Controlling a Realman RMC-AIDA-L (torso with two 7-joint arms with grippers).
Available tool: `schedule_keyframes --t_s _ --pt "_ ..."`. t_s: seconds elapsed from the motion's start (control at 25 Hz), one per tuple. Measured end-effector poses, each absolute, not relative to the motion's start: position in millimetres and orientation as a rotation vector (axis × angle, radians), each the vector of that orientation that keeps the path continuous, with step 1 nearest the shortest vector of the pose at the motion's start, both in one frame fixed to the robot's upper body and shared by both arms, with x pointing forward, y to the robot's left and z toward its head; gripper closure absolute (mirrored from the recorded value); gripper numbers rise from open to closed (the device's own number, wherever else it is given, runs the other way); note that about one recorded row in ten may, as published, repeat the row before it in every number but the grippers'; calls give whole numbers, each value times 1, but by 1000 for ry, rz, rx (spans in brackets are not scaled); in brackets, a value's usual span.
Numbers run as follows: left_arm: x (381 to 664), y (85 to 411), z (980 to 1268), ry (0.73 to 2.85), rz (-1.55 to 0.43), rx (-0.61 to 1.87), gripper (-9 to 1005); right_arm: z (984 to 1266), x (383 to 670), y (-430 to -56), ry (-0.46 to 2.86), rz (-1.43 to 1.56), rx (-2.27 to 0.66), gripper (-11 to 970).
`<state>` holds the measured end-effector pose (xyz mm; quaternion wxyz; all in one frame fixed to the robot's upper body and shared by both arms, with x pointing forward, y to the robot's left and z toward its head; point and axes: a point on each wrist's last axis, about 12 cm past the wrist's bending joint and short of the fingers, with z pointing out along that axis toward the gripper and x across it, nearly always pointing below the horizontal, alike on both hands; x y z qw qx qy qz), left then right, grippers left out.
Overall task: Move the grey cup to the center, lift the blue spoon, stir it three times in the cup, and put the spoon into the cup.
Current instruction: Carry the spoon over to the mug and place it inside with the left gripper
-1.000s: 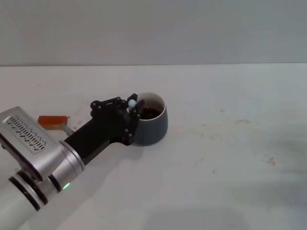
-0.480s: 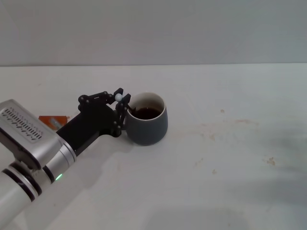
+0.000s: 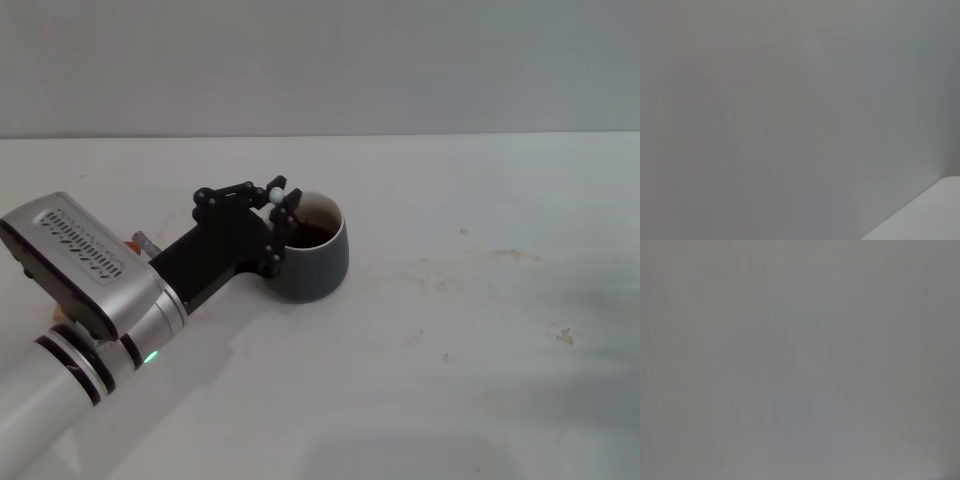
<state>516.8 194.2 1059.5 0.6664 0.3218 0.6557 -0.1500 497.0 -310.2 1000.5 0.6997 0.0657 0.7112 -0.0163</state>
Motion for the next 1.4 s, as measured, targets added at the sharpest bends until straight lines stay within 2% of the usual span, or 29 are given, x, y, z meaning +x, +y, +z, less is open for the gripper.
schedule_keyframes --t_s 0.36,0.76,1.12,1.4 --pt "504 187 1056 1478 -378 743 852 1000 496 -311 1586 -37 147 960" --pt "491 202 1054 1496 -343 711 853 1001 497 -309 1584 -31 142 960" --pt "499 212 1055 1504 -301 691 852 1001 498 -308 1583 -28 141 960" --pt "511 205 1057 1486 -302 712 852 1001 498 -308 1583 -28 141 960"
